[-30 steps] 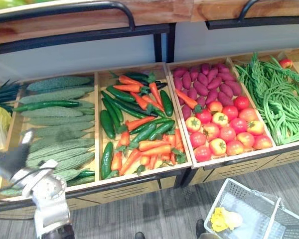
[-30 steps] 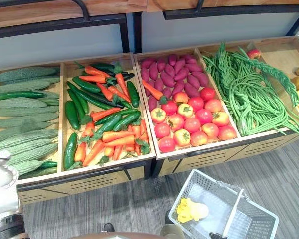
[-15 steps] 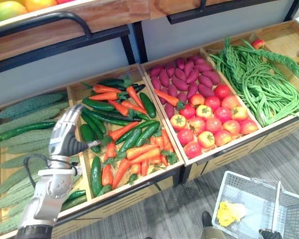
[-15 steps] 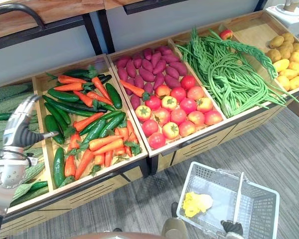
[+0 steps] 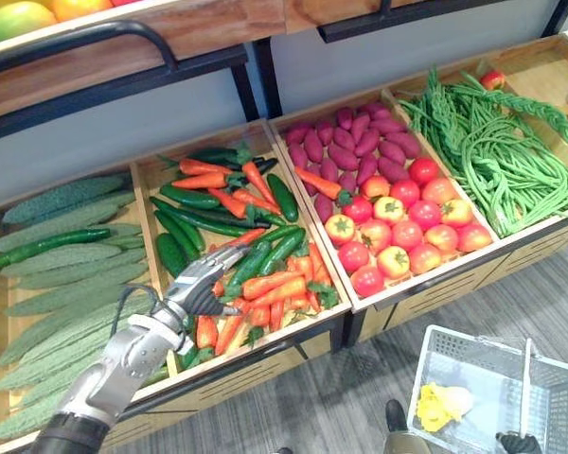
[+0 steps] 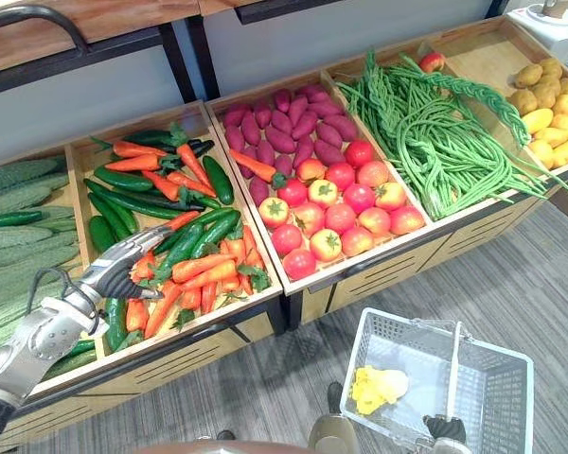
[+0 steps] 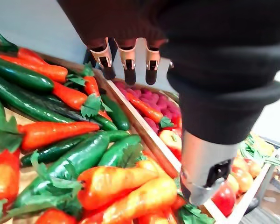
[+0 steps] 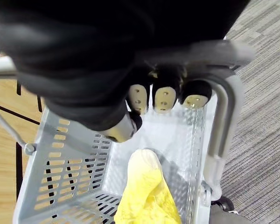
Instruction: Pick vegetable in the basket
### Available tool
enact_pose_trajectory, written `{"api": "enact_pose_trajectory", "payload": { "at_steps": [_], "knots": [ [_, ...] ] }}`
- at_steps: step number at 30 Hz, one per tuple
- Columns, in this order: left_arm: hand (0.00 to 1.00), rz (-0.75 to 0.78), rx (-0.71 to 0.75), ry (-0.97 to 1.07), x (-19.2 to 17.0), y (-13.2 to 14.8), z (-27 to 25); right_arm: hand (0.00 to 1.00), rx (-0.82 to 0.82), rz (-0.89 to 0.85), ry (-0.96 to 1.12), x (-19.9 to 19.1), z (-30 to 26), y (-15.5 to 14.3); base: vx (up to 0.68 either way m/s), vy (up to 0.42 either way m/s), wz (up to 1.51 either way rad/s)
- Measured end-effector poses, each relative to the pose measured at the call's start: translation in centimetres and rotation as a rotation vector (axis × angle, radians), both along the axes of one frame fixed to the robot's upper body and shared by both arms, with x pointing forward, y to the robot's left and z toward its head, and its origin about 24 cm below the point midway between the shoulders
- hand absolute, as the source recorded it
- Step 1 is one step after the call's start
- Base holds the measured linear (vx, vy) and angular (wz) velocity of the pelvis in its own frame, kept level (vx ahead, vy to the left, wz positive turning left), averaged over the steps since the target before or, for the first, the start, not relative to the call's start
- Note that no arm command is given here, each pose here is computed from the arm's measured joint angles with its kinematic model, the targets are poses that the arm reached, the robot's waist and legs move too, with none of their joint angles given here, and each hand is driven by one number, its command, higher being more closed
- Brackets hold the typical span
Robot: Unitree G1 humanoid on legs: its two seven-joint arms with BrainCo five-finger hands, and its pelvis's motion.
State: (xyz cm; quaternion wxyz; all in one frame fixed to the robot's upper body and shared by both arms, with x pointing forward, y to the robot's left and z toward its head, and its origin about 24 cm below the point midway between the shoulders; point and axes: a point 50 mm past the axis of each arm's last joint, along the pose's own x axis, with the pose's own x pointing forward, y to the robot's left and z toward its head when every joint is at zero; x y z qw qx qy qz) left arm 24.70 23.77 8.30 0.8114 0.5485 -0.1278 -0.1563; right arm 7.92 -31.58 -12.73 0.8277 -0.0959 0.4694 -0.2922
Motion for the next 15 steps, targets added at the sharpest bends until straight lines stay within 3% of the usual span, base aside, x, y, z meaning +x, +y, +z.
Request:
{"api": "enact_pose_trajectory", "payload": {
  "at_steps": [15],
  "knots": [
    [0.00, -0.025, 0.038, 0.022, 2.6, -1.3, -0.2, 1.00, -0.042, 0.044, -0.023, 1.4, 0.8, -0.6, -0.01, -0.014, 0.01]
  ]
}}
